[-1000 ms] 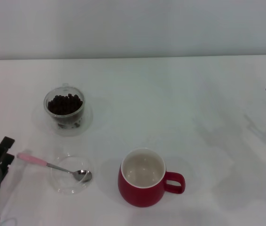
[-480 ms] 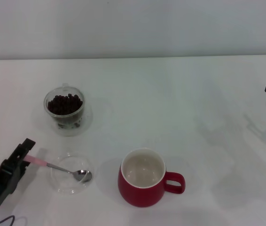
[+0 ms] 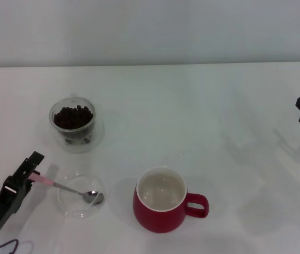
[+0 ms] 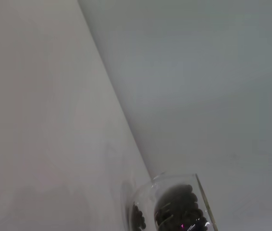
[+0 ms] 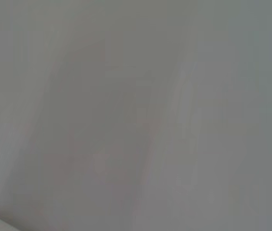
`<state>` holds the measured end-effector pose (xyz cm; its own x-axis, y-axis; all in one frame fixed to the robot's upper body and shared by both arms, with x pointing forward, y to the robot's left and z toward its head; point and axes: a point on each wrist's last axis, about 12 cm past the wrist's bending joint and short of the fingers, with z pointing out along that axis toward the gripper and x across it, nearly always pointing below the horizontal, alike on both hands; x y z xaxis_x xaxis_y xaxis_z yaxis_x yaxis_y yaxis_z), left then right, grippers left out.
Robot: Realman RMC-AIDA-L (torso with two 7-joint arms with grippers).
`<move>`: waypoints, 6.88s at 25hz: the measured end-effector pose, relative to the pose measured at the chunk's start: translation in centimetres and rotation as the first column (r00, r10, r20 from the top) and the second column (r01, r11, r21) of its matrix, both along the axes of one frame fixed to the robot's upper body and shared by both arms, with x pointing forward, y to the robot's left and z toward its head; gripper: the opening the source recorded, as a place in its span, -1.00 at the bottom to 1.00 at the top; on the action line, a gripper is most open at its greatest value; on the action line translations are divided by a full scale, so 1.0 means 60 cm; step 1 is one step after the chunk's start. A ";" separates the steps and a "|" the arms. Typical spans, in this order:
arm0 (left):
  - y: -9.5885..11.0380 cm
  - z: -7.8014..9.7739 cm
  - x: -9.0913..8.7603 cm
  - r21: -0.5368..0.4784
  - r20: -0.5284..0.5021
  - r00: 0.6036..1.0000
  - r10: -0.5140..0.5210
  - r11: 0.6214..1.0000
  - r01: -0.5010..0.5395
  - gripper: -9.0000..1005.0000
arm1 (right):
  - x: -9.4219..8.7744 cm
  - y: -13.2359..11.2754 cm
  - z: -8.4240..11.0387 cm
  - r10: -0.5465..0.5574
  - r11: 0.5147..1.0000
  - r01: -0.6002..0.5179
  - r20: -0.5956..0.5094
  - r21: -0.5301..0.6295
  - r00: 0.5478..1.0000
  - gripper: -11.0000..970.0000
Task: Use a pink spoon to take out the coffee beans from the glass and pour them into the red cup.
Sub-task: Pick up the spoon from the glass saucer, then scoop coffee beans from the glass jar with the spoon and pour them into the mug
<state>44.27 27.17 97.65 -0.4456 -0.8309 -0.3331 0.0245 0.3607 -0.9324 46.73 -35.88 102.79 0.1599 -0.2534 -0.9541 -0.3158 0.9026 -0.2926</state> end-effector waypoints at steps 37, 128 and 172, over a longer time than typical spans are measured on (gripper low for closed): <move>0.009 -0.010 0.002 0.011 -0.060 0.998 0.023 1.000 -0.023 -0.73 | 0.005 0.016 -0.002 -0.017 1.000 0.017 0.027 -0.019 1.000 0.74; 0.033 0.183 0.299 0.535 0.088 0.946 -0.311 0.816 0.219 -0.73 | -0.004 0.055 0.007 0.093 0.991 -0.100 0.078 0.087 0.993 0.73; 0.021 0.104 0.229 0.212 0.001 0.994 -0.111 0.971 0.109 -0.73 | 0.012 0.063 0.008 0.111 0.990 -0.115 0.059 0.085 0.992 0.73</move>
<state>57.99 28.45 103.87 -0.5251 -0.6873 -0.5019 0.0863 0.5437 -0.8349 47.47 -32.07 103.27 0.2351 -0.1463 -0.9609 -0.4031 0.8849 -0.2334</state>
